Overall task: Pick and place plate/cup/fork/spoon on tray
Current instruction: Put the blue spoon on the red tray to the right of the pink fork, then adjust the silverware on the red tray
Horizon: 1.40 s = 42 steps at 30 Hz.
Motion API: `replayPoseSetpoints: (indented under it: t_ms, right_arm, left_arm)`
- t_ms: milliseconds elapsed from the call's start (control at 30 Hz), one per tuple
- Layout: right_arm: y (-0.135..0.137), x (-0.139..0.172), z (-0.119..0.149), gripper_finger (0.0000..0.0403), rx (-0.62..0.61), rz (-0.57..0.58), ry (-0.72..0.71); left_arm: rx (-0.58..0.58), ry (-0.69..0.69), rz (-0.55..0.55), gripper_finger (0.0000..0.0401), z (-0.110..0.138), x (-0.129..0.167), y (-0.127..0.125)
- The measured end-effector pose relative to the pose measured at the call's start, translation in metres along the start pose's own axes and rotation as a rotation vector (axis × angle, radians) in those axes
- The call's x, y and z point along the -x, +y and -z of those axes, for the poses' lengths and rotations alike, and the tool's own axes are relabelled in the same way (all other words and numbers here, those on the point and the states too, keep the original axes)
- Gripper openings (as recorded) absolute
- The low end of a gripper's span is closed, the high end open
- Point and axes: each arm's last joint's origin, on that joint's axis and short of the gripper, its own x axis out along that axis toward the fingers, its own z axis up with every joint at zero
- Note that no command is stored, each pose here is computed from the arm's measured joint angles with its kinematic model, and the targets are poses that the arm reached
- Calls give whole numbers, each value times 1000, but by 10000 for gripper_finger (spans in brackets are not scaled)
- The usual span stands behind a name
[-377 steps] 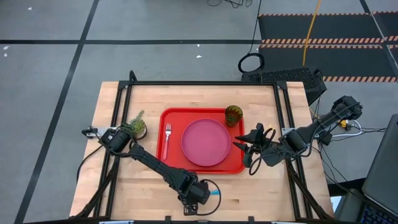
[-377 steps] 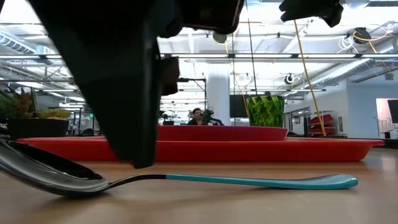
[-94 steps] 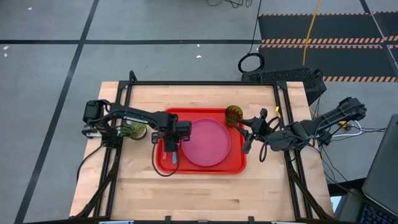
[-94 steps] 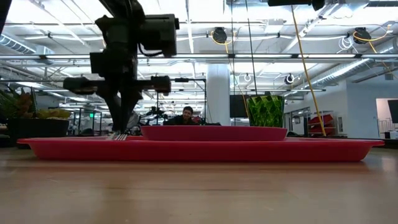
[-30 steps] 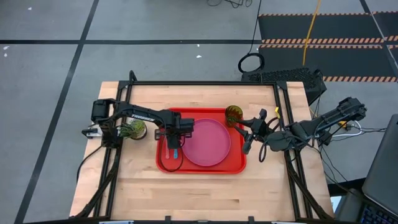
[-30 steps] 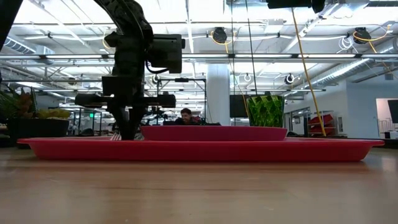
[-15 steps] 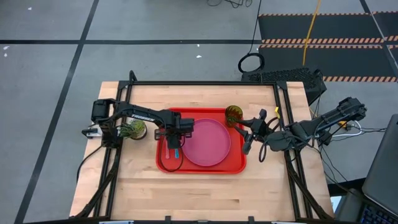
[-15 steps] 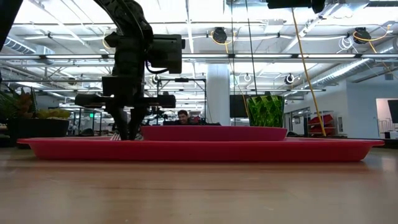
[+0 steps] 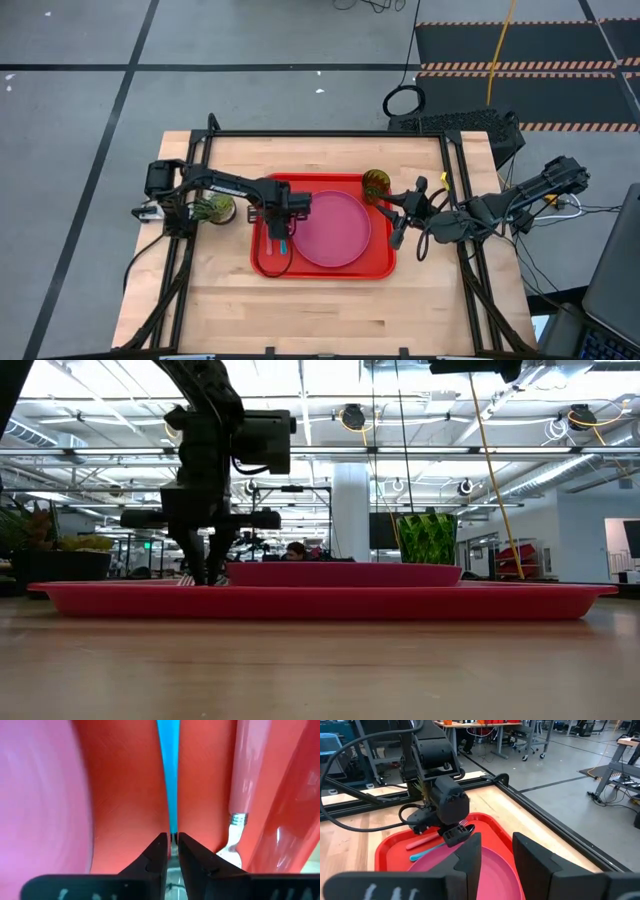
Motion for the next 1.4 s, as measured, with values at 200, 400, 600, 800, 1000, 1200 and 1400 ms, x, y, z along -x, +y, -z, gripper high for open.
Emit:
replayPoseSetpoints:
  t_ms: [200, 400, 600, 800, 1000, 1200, 1400]
  right_arm:
    - [1, 0, 0, 106, -7, -19, 4]
    - [1, 0, 0, 106, -7, -20, 4]
    - [1, 0, 0, 106, -12, -19, 6]
    - [1, 0, 0, 106, -37, -22, 3]
    - [4, -3, 3, 106, -62, -18, 15]
    - [7, -5, 2, 106, -83, -23, 0]
    - [8, -5, -4, 106, -70, -36, -40]
  left_arm:
    - [-9, 41, 0, 49, -5, 1, 0]
    - [27, 70, -50, 49, -5, 20, -2]
    - [153, 61, -163, 49, -5, 55, -7]
    - [297, 151, -260, 49, -19, 85, -22]
    - [517, 249, -408, 49, -48, 107, -37]
    - [841, 129, -472, 49, -74, 114, -49]
    - [1084, -74, -618, 49, -85, 122, -36]
